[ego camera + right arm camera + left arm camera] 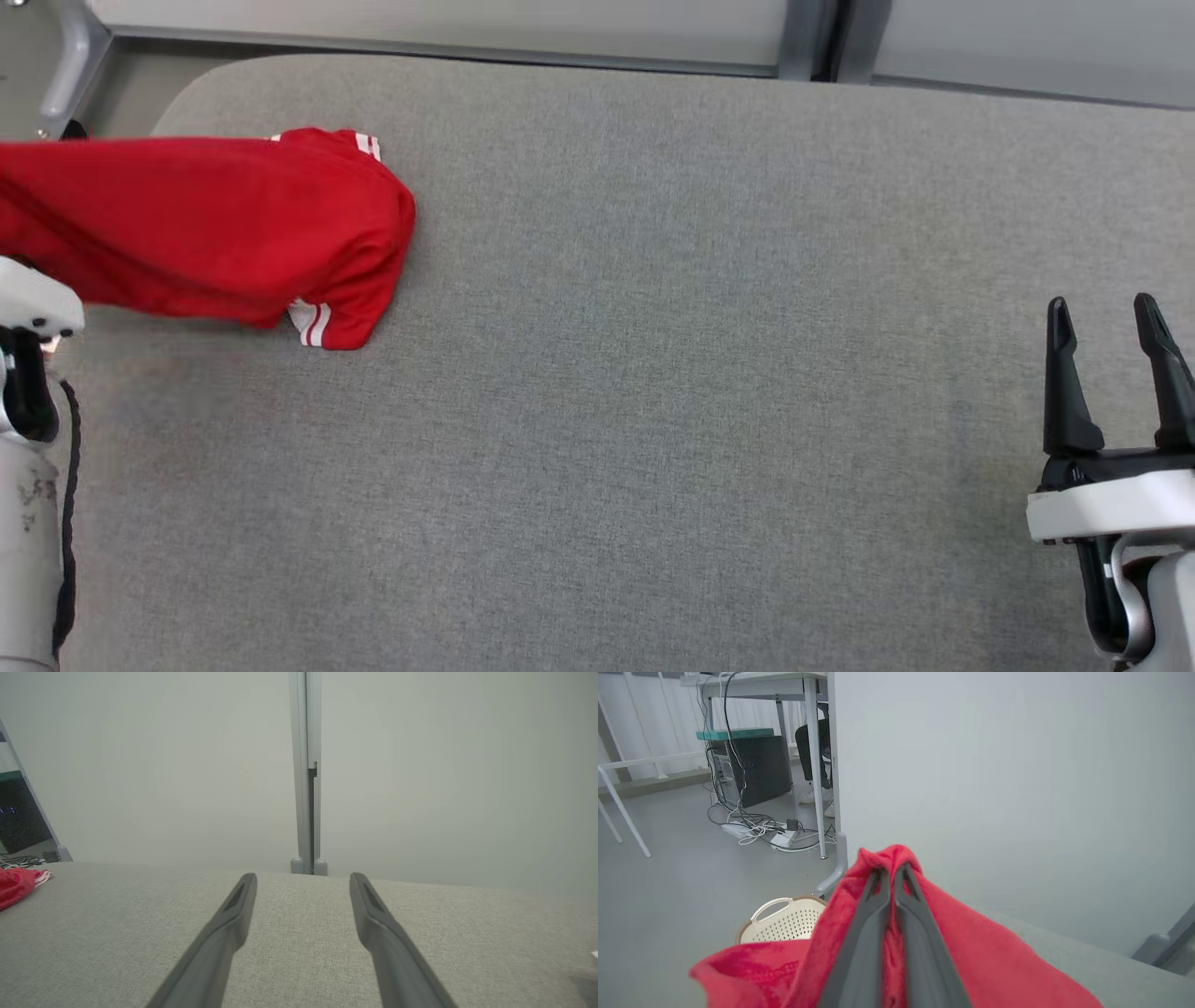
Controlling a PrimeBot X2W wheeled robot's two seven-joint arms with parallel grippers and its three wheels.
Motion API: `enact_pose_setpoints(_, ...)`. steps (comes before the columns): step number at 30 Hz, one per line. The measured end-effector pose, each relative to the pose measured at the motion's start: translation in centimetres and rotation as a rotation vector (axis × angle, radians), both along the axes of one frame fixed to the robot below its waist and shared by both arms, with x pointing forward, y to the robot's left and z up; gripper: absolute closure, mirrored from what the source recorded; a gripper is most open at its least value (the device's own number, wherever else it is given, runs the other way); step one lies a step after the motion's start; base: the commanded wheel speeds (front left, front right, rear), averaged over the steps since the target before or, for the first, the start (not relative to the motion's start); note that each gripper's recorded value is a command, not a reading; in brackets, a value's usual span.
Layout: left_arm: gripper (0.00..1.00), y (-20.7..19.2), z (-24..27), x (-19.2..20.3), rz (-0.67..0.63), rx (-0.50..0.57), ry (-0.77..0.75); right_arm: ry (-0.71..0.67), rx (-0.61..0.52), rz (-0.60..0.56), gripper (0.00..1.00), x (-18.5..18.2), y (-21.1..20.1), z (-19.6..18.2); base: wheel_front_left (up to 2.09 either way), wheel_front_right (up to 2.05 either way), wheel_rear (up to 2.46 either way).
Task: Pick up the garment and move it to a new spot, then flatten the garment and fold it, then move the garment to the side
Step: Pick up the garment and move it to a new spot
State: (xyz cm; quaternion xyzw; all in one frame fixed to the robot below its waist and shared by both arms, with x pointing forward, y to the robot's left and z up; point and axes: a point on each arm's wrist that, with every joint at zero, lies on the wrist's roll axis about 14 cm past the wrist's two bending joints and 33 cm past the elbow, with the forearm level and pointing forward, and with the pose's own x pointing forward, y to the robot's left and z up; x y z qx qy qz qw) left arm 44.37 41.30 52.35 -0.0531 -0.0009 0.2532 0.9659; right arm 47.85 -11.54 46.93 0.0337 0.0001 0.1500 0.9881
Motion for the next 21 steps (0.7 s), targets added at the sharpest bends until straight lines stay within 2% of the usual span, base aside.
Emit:
enact_pose_setpoints(3,1.00,-1.1,5.6,0.1,-0.040,0.071,-0.169,-0.017,0.018,-0.010,0.00,-0.7,0.0,1.0,0.00,0.00,0.00)
enact_pose_setpoints(9,1.00,-6.3,14.7,0.0,-0.180,0.198,-0.438,-0.038,0.046,-0.031,0.00,-1.9,-0.2,2.3,0.00,0.00,0.00)
enact_pose_setpoints(16,1.00,-14.0,19.9,1.1,-0.375,0.262,-0.601,-0.042,0.065,-0.085,0.00,-3.0,-1.8,2.8,0.00,0.00,0.00)
enact_pose_setpoints(21,1.00,-21.4,20.5,3.1,-0.575,0.263,-0.593,-0.056,0.073,-0.136,0.00,-3.8,-3.4,3.3,0.00,0.00,0.00)
